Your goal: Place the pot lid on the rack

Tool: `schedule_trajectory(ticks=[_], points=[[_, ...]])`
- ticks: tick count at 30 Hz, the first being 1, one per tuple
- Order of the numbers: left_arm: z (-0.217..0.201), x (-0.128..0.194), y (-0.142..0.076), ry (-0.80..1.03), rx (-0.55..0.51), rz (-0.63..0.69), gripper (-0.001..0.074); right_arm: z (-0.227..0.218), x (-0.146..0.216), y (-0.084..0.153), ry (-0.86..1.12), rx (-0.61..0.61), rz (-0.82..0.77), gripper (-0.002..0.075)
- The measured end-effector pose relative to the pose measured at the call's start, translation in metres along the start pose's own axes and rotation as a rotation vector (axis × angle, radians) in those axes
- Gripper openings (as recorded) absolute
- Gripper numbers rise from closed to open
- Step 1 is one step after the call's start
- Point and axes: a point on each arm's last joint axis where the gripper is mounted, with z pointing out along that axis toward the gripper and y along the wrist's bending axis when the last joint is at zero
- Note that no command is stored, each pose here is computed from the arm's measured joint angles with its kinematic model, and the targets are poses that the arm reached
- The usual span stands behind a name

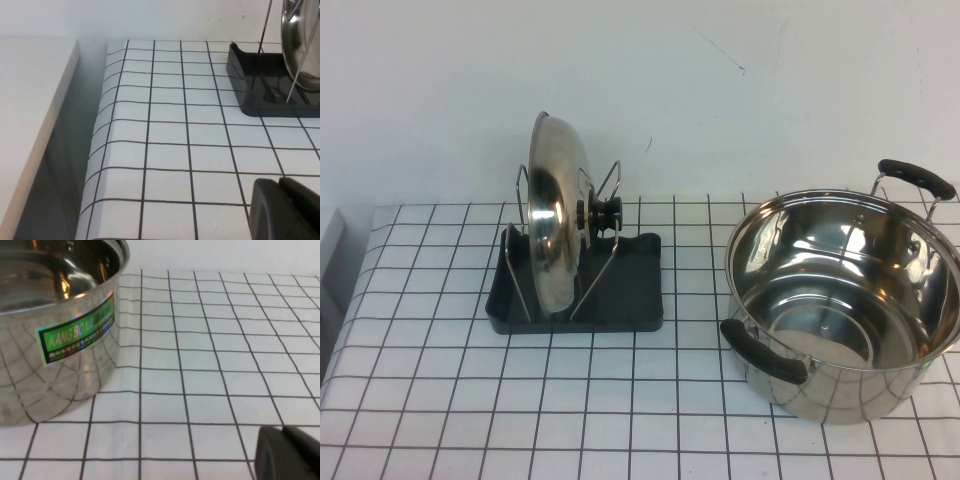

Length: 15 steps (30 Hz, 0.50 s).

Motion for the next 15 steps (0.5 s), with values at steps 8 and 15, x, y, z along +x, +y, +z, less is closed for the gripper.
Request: schedule_trajectory(ticks=[8, 15], points=[[0.0, 0.0, 0.0, 0.0, 0.0, 0.0, -0.0002, 0.0, 0.0001, -0.0006, 0.0, 0.006, 0.034, -0.0002], [0.0, 0.0, 0.0, 0.0, 0.0, 0.0, -0.0002, 0.0, -0.0001, 0.0009, -0.001, -0.02, 0.012, -0.0002]])
